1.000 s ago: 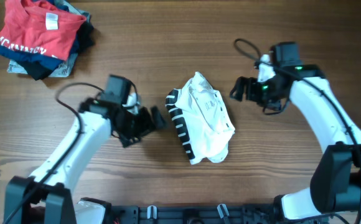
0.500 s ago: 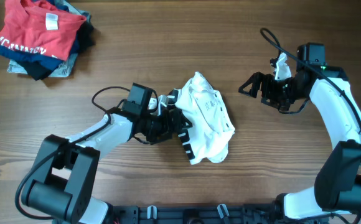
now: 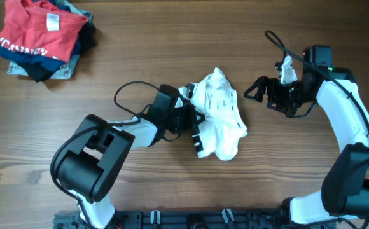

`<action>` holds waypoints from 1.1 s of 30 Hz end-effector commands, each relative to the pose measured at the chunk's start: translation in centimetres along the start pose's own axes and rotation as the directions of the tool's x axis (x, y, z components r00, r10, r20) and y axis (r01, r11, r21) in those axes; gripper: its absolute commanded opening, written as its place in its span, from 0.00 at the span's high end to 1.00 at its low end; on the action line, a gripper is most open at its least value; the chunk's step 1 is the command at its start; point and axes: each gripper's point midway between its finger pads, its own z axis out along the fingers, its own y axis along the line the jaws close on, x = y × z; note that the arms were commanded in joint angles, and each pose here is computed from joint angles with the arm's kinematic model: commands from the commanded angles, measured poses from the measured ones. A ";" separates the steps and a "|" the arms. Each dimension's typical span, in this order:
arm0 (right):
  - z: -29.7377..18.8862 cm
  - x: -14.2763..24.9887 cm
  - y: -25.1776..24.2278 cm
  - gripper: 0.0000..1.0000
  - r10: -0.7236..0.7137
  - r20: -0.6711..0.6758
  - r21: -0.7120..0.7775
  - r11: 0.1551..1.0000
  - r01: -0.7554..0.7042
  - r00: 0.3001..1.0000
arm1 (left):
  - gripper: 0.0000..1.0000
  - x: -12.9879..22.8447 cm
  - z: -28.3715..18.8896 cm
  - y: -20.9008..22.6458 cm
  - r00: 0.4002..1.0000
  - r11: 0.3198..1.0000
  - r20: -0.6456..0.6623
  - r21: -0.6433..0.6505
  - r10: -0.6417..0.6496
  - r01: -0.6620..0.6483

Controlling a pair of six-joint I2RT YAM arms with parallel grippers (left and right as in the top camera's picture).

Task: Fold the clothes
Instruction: 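Carry the shirt with the left gripper onto the top-left clothes stack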

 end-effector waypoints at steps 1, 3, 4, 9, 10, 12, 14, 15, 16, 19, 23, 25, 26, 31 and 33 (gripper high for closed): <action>-0.7 -0.1 0.7 0.00 -0.038 0.009 -0.019 0.999 0.038 0.999 | 0.94 -3.0 -0.1 1.2 0.969 0.976 0.121 -0.074 0.214 -0.206; -0.7 0.8 0.6 0.00 -0.054 -0.025 -0.013 0.998 0.054 0.998 | 0.92 -6.7 -1.4 1.0 0.943 0.964 0.202 -0.099 0.263 -0.248; -0.8 1.1 0.6 0.00 -0.046 -0.039 -0.013 0.999 0.046 0.998 | 0.93 -8.8 -2.4 1.4 0.928 0.959 0.245 -0.120 0.281 -0.258; -0.8 2.0 0.5 0.00 -0.024 -0.072 -0.011 1.000 0.023 0.997 | 0.90 -18.1 -8.4 3.7 0.795 0.890 0.406 -0.271 0.450 -0.366; -0.8 2.2 0.4 0.00 -0.018 -0.081 -0.007 1.000 0.017 0.997 | 0.88 -20.4 -10.3 3.9 0.729 0.857 0.454 -0.328 0.513 -0.398; -0.8 2.5 0.3 0.00 -0.010 -0.091 0.002 1.000 0.010 0.996 | 0.85 -23.2 -13.0 4.6 0.651 0.833 0.526 -0.412 0.547 -0.368; -0.9 2.8 -0.2 0.00 0.002 -0.105 0.030 1.000 0.001 0.994 | 0.84 -26.4 -16.6 5.1 0.562 0.820 0.603 -0.479 0.566 -0.312; -0.9 3.1 -0.6 0.00 0.010 -0.114 0.055 0.998 -0.003 0.993 | 0.83 -27.6 -18.1 4.9 0.518 0.801 0.615 -0.507 0.594 -0.317; -1.0 3.3 -1.1 0.00 0.017 -0.123 0.083 0.997 -0.007 0.992 | 0.81 -28.9 -19.6 4.7 0.481 0.788 0.627 -0.529 0.612 -0.314; -1.1 3.9 -1.7 0.00 0.034 -0.144 0.121 0.993 -0.017 0.989 | 0.78 -32.8 -24.6 3.5 0.354 0.728 0.638 -0.624 0.684 -0.283; -1.2 4.3 -1.7 0.00 0.054 -0.157 0.124 0.992 -0.035 0.986 | 0.77 -36.4 -31.6 3.0 0.225 0.678 0.641 -0.711 0.734 -0.187; -1.2 4.3 -1.7 0.00 0.069 -0.155 0.130 0.990 -0.049 0.986 | 0.77 -37.2 -34.0 3.8 0.202 0.675 0.647 -0.728 0.735 -0.125; -1.2 4.3 -1.7 0.00 0.069 -0.155 0.130 0.990 -0.049 0.986 | 0.77 -37.3 -34.9 4.5 0.199 0.673 0.648 -0.732 0.735 -0.106; -1.3 4.9 -1.7 0.00 0.083 -0.176 0.133 0.989 -0.060 0.981 | 0.77 -37.1 -39.6 10.2 0.247 0.663 0.648 -0.748 0.720 0.032; -1.3 5.0 -1.7 0.00 0.086 -0.179 0.133 0.989 -0.062 0.980 | 0.76 -36.9 -42.4 12.4 0.243 0.665 0.665 -0.740 0.706 0.096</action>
